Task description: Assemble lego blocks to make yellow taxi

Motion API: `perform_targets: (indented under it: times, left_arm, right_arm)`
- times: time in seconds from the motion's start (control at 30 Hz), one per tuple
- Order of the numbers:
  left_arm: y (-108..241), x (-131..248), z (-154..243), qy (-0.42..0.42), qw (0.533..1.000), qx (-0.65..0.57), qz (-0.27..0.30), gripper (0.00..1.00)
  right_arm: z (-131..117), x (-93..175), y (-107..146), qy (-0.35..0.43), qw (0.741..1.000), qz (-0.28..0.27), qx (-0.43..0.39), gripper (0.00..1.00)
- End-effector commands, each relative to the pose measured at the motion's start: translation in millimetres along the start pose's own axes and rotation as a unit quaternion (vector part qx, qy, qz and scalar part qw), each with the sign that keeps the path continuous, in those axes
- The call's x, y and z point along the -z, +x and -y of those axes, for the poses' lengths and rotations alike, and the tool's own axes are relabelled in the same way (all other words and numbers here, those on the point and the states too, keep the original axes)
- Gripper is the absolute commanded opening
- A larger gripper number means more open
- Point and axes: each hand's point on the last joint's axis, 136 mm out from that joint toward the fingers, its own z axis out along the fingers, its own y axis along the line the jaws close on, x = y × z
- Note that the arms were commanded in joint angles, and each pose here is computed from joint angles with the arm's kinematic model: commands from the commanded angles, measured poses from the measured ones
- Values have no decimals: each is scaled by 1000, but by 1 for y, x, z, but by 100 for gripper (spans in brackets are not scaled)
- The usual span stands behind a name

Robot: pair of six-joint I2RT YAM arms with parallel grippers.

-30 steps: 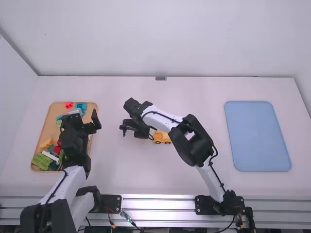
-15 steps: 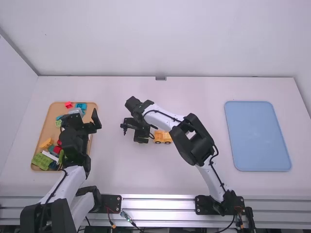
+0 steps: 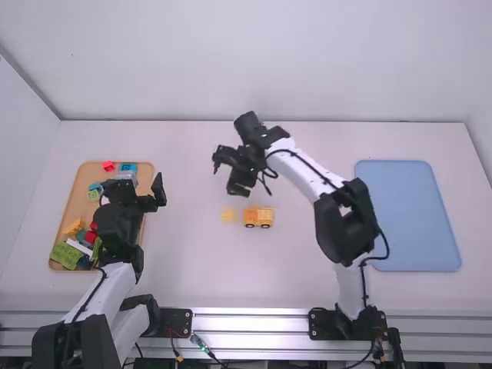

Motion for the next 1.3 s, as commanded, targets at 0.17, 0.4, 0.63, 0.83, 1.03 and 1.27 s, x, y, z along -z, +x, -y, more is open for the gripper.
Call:
perform_targets:
  times: [0.17, 0.4, 0.63, 0.83, 1.03, 1.27]
  left_arm:
    - [7, 4, 62, 191, 979, -72, -29, 99]
    - [23, -5, 98, 331, 920, -150, -147, 99]
    - [55, -7, 142, 420, 813, -310, -258, 99]
    - [98, -2, 175, 499, 674, -421, -345, 99]
    - [143, 3, 191, 551, 573, -485, -365, 99]
    - [169, 4, 200, 549, 572, -485, -370, 100]
  right_arm:
    - [25, 49, 55, 39, 996, 58, -63, 98]
    - [30, 76, 100, 68, 978, 174, -94, 99]
    - [31, 85, 139, 84, 960, 242, -116, 99]
    - [13, 92, 154, 43, 940, 311, -134, 99]
    - [-8, 107, 154, 11, 923, 372, -94, 99]
    - [-10, 119, 159, 11, 912, 402, -87, 99]
